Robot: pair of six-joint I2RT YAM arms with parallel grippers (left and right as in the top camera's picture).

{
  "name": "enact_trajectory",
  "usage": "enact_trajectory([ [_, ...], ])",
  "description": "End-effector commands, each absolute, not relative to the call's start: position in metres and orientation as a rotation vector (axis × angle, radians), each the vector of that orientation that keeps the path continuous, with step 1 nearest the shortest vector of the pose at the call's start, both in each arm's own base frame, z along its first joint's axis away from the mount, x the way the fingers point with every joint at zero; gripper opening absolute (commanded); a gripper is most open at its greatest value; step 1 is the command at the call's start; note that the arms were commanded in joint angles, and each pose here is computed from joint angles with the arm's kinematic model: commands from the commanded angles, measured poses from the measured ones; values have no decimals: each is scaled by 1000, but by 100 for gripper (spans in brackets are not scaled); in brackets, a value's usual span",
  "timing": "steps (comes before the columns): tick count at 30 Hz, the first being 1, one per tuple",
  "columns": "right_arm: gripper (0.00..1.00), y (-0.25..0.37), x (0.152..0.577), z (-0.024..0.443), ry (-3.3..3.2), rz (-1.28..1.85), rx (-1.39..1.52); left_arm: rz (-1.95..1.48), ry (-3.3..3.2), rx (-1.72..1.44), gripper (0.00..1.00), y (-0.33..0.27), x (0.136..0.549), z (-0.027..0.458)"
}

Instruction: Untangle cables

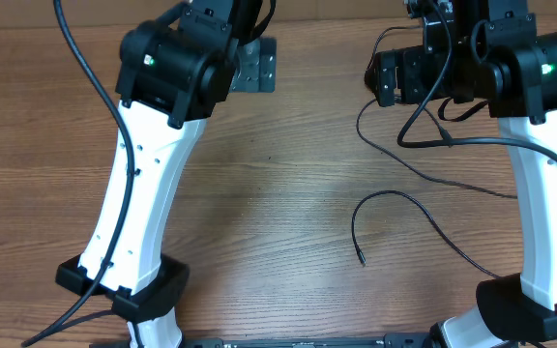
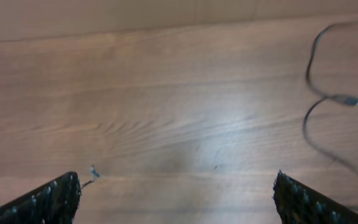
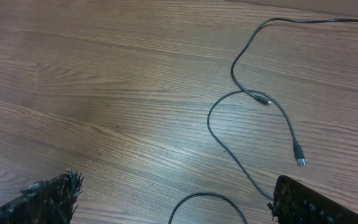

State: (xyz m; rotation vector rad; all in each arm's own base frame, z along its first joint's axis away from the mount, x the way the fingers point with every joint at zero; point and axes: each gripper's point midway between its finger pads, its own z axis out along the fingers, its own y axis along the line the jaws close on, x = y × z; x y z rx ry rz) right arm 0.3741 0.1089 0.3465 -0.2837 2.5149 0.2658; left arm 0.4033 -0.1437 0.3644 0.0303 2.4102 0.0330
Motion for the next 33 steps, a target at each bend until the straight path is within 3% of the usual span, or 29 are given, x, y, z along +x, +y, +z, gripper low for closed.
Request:
enact_trajectory([
  [1, 100, 107, 370, 357, 2485, 264, -273, -1, 2359, 46, 100, -144, 398, 372],
  [7, 100, 107, 370, 357, 2485, 264, -273, -55, 2207, 67, 100, -143, 395, 370],
  [21, 100, 107, 370, 357, 2485, 264, -273, -266, 1575, 131, 100, -118, 332, 394],
  [33, 100, 107, 370, 357, 2485, 264, -273, -205, 1393, 174, 100, -58, 282, 330],
])
